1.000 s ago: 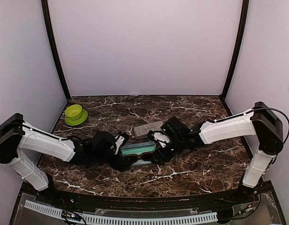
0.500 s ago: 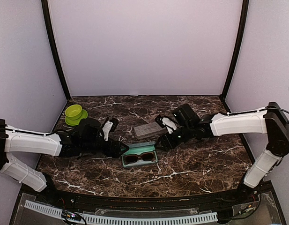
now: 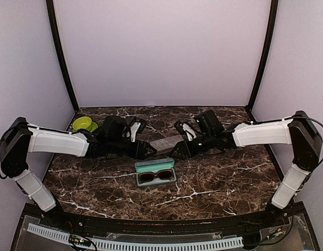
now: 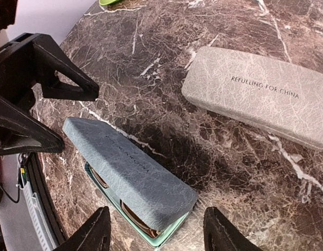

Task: Organize the sunglasses
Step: Close the case with sunglasses at the center of the board.

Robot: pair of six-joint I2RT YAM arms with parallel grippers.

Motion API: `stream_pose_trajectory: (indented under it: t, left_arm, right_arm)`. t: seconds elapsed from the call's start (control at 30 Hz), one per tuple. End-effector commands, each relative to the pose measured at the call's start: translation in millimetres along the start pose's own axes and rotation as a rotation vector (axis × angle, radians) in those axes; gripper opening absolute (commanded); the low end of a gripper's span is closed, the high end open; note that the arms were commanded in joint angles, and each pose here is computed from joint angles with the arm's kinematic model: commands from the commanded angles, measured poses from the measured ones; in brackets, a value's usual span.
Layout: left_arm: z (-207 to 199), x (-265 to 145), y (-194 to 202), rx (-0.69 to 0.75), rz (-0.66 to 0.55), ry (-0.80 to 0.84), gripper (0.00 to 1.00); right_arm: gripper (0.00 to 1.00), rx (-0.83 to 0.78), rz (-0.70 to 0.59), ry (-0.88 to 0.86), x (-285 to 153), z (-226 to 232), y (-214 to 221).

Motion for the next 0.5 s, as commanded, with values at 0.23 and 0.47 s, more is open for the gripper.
stream_pose_trajectory:
  t: [0.23, 0.47]
  left_arm:
    - [-1, 10, 12, -0.029, 0.068, 0.069, 0.48]
    - [-3, 15, 21, -0.016, 0.085, 0.051, 0.44]
  right_arm:
    - [0.53, 0.046, -0.003, -0.115, 20, -2, -9]
    - [0.45, 0.06, 0.025, -0.126, 27, -5, -3]
Point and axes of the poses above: each gripper's point midway between its finger pads, its own x axis out along the fingers, its own z axis along the line the jaws close on, y = z × x, the point moved 10 cm from there along -x, back along the fingers, and after that the axes turned 2 degrees about x, right-handed, at the moved point
